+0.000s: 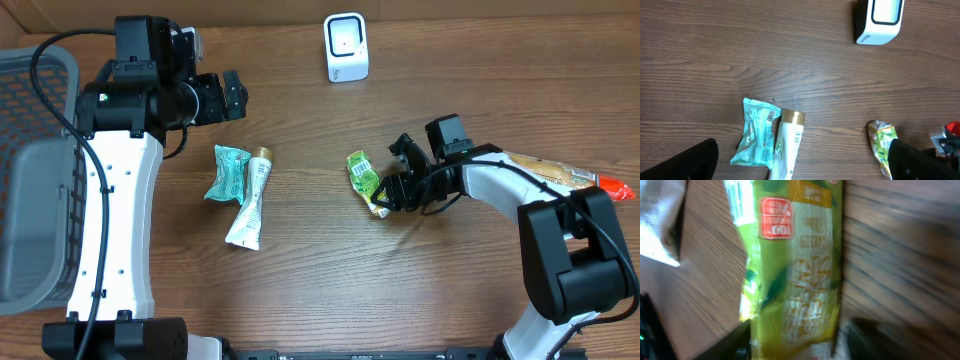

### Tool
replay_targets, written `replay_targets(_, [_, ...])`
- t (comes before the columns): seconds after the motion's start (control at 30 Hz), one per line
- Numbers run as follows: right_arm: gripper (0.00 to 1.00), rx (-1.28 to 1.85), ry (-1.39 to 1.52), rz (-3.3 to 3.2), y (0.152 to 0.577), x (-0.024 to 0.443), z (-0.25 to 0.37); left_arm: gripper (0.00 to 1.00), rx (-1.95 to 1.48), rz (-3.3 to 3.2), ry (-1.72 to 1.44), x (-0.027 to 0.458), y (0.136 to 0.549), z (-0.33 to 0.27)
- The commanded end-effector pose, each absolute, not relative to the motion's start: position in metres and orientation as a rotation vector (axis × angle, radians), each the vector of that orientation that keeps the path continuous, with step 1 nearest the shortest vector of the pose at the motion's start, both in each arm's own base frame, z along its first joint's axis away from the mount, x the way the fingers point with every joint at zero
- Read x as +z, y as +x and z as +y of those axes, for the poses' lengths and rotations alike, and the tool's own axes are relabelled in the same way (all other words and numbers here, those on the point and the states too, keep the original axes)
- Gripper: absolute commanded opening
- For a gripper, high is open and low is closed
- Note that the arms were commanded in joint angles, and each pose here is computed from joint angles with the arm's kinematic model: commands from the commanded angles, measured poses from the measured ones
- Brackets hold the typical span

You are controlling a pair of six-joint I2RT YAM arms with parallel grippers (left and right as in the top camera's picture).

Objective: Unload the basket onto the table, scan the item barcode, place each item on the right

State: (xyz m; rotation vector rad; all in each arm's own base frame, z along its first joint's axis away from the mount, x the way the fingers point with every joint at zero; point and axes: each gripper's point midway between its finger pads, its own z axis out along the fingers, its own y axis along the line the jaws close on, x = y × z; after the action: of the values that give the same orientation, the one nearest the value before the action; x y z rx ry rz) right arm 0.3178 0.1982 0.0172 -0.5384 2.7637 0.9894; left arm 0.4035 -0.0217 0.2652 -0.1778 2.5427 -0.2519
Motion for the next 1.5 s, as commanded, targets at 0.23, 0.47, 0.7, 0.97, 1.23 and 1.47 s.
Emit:
replay_targets(0.23, [0.04, 0.899, -0.508, 2.822, 0.313, 0.009, 0.198, 0.99, -0.254, 2.529, -0.14, 0.27, 0.404, -0.024])
replay_targets(0.47, [0.04, 0.583, -0.317, 2.895, 0.346, 0.047, 0.173, 1.0, -0.254, 2.529, -0.14, 0.27, 0.404, -0.024])
replay_targets(0.7, [0.04, 0.287, -0.307, 2.814, 0.38, 0.108, 0.17, 1.0, -0.254, 2.529, -0.14, 0.27, 0.404, -0.024])
replay_targets(0.97, [0.04, 0.18, -0.317, 2.642, 0.414, 0.156, 0.181, 1.0, -0.254, 2.529, -0.14, 0.27, 0.404, -0.024])
replay_targets(1.23, [0.04, -0.28, -0.129, 2.291, 0.471, 0.215, 0.149, 1.0, -0.254, 2.529, -0.14, 0.27, 0.404, -0.024])
replay_targets(1.47, [0.04, -0.409, -0.241, 2.038, 0.509, 0.257, 0.159, 1.0, -0.254, 2.529, -0.14, 0.27, 0.404, -0.024])
